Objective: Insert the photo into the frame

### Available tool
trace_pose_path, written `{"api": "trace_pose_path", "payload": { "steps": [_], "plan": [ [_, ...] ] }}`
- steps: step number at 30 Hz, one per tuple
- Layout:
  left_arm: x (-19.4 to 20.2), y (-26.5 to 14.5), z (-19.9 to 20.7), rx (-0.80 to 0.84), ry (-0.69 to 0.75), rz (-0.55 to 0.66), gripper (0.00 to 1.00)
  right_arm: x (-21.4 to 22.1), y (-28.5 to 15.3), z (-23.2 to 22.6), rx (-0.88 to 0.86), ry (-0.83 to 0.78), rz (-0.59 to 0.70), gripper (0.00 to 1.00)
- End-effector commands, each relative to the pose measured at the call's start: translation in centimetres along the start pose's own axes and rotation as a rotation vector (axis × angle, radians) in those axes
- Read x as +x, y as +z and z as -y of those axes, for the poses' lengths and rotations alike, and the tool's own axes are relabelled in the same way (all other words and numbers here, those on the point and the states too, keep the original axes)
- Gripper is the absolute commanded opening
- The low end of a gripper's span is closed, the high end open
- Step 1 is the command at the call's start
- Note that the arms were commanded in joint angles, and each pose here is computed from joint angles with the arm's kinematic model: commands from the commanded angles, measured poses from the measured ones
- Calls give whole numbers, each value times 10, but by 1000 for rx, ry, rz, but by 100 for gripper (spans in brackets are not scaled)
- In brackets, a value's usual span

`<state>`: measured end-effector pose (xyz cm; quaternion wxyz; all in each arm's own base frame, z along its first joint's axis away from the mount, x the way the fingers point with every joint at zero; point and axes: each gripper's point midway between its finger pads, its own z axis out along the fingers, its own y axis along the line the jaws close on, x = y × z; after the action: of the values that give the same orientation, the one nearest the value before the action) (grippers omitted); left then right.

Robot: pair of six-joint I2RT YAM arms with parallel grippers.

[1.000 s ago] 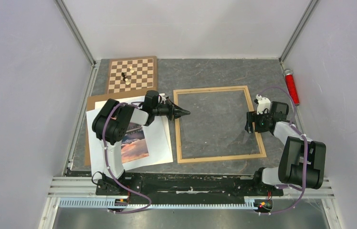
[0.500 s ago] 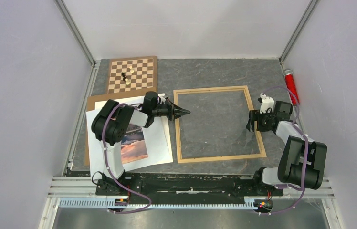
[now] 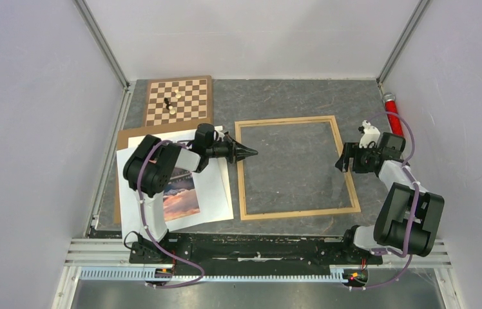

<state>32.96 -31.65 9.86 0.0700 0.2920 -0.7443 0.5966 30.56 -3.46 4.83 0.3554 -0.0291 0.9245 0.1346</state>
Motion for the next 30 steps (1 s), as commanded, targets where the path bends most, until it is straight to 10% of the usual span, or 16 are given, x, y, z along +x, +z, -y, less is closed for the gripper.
{"api": "trace_pose_path", "payload": {
  "steps": [1,30],
  "plan": [
    [15,4,11,12,55,-49,2,-26,-6,3,-22,23,68,79],
    [19,17,41,137,168,-91,2,-13,-3,20,19,82,59,79]
  ]
}}
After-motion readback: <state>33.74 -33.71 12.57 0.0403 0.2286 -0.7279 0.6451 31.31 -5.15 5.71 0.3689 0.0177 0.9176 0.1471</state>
